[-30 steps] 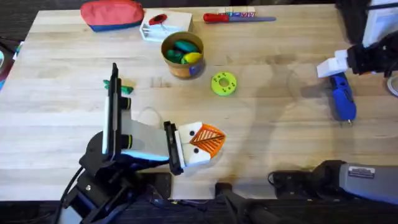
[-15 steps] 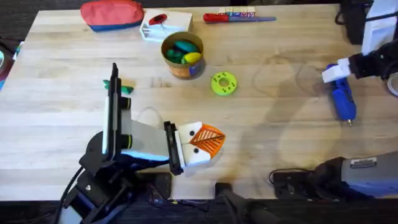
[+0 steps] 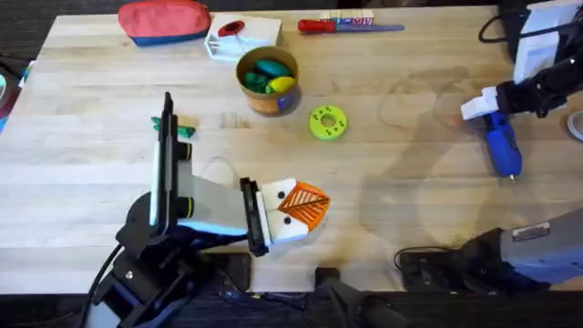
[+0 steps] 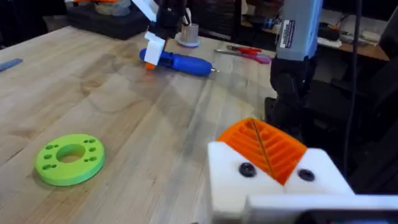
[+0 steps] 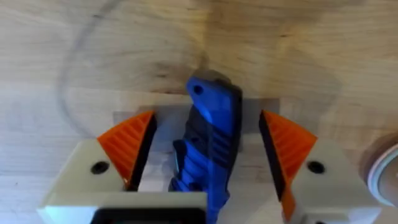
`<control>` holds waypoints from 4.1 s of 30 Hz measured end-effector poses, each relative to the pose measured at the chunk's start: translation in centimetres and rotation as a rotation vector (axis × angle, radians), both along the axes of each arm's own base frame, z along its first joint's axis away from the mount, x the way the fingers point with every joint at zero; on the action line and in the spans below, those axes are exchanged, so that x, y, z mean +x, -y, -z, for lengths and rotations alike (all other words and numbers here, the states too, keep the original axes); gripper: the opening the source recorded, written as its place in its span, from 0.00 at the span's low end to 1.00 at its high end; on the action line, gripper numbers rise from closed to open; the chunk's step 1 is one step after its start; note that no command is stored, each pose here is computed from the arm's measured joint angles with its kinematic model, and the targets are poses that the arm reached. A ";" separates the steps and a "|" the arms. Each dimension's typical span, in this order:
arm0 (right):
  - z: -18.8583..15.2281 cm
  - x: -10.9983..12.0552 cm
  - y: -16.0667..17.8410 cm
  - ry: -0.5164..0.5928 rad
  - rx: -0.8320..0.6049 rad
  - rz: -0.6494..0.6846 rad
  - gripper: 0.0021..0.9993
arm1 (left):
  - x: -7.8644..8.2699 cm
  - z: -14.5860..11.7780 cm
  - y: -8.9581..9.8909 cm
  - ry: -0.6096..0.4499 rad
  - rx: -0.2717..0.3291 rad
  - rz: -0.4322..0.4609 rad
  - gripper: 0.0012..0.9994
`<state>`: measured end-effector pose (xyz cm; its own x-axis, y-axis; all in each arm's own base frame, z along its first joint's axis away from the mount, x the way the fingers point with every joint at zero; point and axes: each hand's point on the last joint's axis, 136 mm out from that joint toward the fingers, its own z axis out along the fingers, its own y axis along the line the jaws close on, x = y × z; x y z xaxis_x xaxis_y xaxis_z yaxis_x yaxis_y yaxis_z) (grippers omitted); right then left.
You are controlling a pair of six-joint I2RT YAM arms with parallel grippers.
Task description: Pick up the gripper from the table and insert it into the empty holder that is missing its gripper. Then pick up a screw, insert it into the mounting hole, and use the screwdriver to tighten it. Finally, clean up the table by picking up the vegetable and placing it into the bucket.
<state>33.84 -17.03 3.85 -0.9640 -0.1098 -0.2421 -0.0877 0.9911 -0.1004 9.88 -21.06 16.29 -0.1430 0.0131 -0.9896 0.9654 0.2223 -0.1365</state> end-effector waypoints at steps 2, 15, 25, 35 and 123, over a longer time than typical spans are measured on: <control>0.1 -0.1 -0.1 -0.004 0.007 0.003 0.99 | 0.0 0.0 0.0 0.000 0.000 0.000 0.02; 0.5 -1.0 -0.5 -0.053 0.045 0.015 0.92 | 0.0 0.0 0.0 0.000 0.000 0.000 0.02; 0.5 -1.4 -0.2 -0.053 0.070 0.032 0.80 | 0.0 0.0 0.0 0.000 0.000 0.000 0.02; 0.4 -1.7 -0.2 -0.074 0.078 0.036 0.69 | 0.0 0.0 0.0 0.000 0.000 0.000 0.02; -33.1 -17.0 -46.2 1.139 1.018 -1.003 0.01 | 0.0 0.0 0.0 0.000 0.000 0.000 0.02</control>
<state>16.87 29.20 36.92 0.0290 0.1169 -0.9927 -0.9474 0.3199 0.0100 9.88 -21.06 16.29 -0.1430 0.0131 -0.9896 0.9654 0.2223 -0.1365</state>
